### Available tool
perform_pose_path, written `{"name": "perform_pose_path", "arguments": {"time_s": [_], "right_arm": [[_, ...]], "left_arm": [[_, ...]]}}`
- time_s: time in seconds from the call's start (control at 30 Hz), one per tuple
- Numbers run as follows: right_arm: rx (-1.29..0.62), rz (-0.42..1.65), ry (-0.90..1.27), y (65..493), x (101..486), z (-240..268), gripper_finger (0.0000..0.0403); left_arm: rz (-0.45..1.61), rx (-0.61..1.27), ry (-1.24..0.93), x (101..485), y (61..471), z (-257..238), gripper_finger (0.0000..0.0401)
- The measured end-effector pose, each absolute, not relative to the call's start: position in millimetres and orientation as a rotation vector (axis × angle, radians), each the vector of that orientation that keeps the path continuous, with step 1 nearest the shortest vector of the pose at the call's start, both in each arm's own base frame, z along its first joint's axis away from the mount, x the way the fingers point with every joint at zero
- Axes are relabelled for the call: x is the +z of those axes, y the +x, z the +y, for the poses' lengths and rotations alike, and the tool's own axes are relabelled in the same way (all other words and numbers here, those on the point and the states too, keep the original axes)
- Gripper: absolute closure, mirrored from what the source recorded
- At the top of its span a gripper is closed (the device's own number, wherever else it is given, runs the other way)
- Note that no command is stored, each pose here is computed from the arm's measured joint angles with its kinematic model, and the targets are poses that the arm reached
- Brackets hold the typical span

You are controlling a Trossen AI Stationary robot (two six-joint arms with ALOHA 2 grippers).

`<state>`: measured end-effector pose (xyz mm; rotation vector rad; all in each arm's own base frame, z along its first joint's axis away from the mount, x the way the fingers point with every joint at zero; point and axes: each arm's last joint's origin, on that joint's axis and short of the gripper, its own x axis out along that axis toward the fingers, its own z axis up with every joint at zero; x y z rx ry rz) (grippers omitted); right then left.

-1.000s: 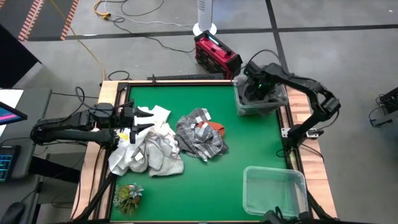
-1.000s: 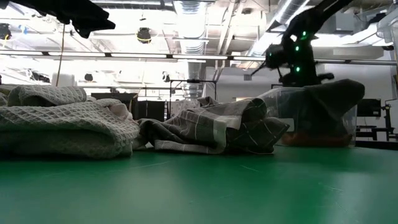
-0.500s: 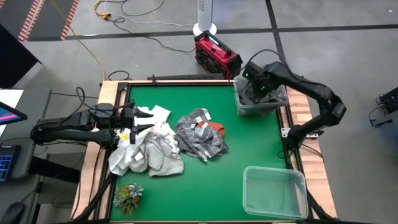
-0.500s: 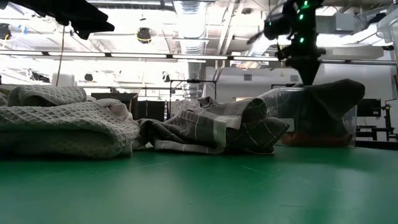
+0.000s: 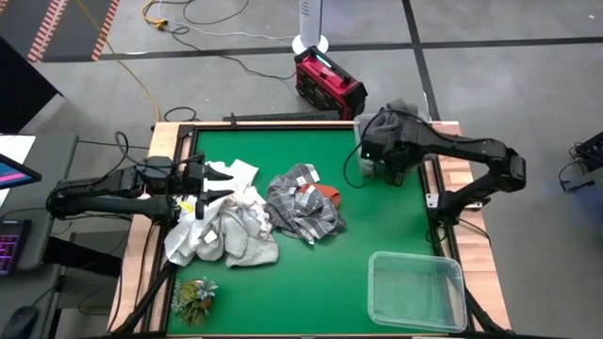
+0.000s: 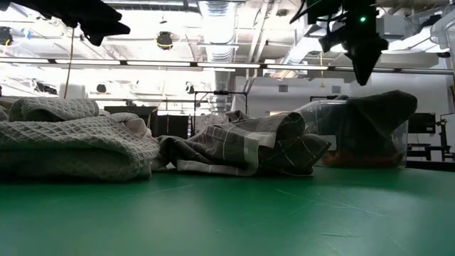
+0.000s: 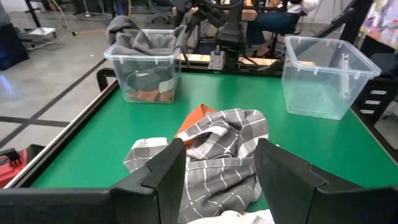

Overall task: Sort towels by color in basket
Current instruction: Put the gray towel into the top transparent bin

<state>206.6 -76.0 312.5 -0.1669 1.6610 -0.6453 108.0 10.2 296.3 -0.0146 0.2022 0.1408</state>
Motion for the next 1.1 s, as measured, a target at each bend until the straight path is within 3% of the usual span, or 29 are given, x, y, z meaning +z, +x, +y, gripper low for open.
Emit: {"name": "perform_pose_path", "arguments": {"time_s": [0.37, 0.53, 0.73, 1.1], "right_arm": [[-0.537, 1.879, -0.265, 193.0, 268.5, -74.9, 0.0247], [-0.548, 1.953, -0.312, 185.1, 255.3, -78.0, 0.029], [-0.582, 1.931, -0.317, 186.7, 259.3, -79.1, 0.0388], [-0.805, 1.692, -0.266, 201.3, 301.6, -85.7, 0.0391]], "left_arm": [[0.206, 0.14, -0.007, 296.0, 107.9, 10.2, 0.0221], [0.195, 0.14, -0.006, 297.1, 108.2, 10.2, 0.0221], [0.183, 0.14, -0.006, 298.2, 108.3, 10.3, 0.0221], [0.184, 0.141, -0.005, 298.2, 108.4, 10.3, 0.0221]]}}
